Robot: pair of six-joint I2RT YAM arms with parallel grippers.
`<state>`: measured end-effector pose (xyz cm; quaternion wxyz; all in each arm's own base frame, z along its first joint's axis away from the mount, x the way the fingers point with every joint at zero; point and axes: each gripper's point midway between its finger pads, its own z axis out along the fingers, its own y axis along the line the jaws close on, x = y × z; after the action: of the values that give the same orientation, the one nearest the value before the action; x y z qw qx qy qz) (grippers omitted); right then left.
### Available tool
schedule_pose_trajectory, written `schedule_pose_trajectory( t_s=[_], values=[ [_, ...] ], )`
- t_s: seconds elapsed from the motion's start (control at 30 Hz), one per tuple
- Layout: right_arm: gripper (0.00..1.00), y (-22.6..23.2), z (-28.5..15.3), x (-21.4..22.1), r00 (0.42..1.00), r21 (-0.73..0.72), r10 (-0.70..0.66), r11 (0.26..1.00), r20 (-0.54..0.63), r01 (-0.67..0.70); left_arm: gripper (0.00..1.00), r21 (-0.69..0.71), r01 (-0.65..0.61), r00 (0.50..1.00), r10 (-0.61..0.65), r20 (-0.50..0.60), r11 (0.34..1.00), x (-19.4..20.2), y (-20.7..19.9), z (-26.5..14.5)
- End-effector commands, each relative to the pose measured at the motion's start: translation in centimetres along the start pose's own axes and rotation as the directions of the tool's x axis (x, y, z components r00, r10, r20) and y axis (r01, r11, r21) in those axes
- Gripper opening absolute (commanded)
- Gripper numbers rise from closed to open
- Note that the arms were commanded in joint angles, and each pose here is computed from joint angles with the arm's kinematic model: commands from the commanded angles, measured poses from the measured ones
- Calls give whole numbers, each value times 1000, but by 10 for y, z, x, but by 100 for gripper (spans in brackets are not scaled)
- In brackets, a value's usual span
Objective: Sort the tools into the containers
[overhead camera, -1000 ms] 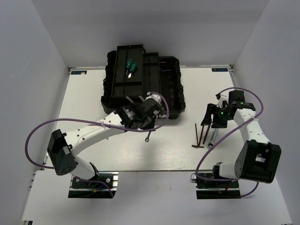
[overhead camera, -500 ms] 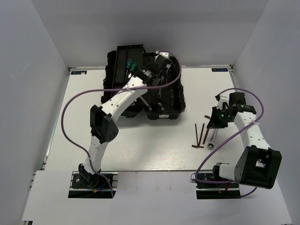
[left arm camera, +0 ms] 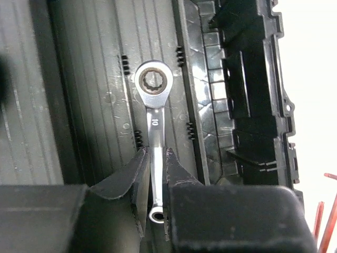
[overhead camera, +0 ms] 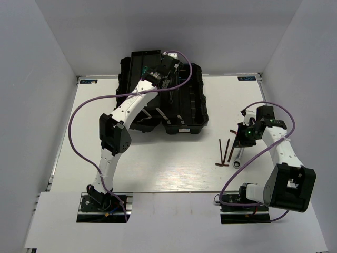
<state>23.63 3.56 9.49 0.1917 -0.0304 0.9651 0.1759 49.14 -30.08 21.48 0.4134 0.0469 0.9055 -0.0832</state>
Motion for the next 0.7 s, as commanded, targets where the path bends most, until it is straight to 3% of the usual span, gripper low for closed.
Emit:
schedule_pose_trajectory(
  t_s=[0.0, 0.13, 0.23, 0.27, 0.4, 0.5, 0.6, 0.67],
  values=[
    [8, -2, -2, -6, 1000, 10, 3, 1000, -3, -3, 0, 58, -14, 1000, 13, 24, 998, -9, -7, -3],
    [11, -3, 0, -5, 1000, 11, 8, 1000, -13, -8, 0, 79, -14, 1000, 13, 19, 997, -8, -12, 1],
    [25, -4, 1, -5, 1000, 12, 9, 1000, -23, -9, 2, 71, -19, 1000, 20, -4, 997, 2, -9, 6],
    [34, -4, 0, -6, 1000, 11, 10, 1000, -19, -9, 16, 66, -22, 1000, 23, -17, 998, 7, -8, 8],
    [40, -10, -5, -9, 1000, 60, 7, 998, -7, -6, 53, 72, -24, 999, 26, -30, 997, 12, -9, 10],
    [40, -20, -11, -10, 1000, 130, -6, 992, 6, 5, 66, 97, -16, 1000, 15, 6, 995, -3, -14, 1],
    [40, -40, -14, -5, 1000, 248, 15, 969, -9, -13, 72, 143, -19, 999, 13, 43, 990, -17, -22, -8],
    [42, -56, -14, 1, 999, 329, 45, 944, -23, -35, 76, 237, -61, 992, 34, 119, 970, -40, -45, -38]
  ],
)
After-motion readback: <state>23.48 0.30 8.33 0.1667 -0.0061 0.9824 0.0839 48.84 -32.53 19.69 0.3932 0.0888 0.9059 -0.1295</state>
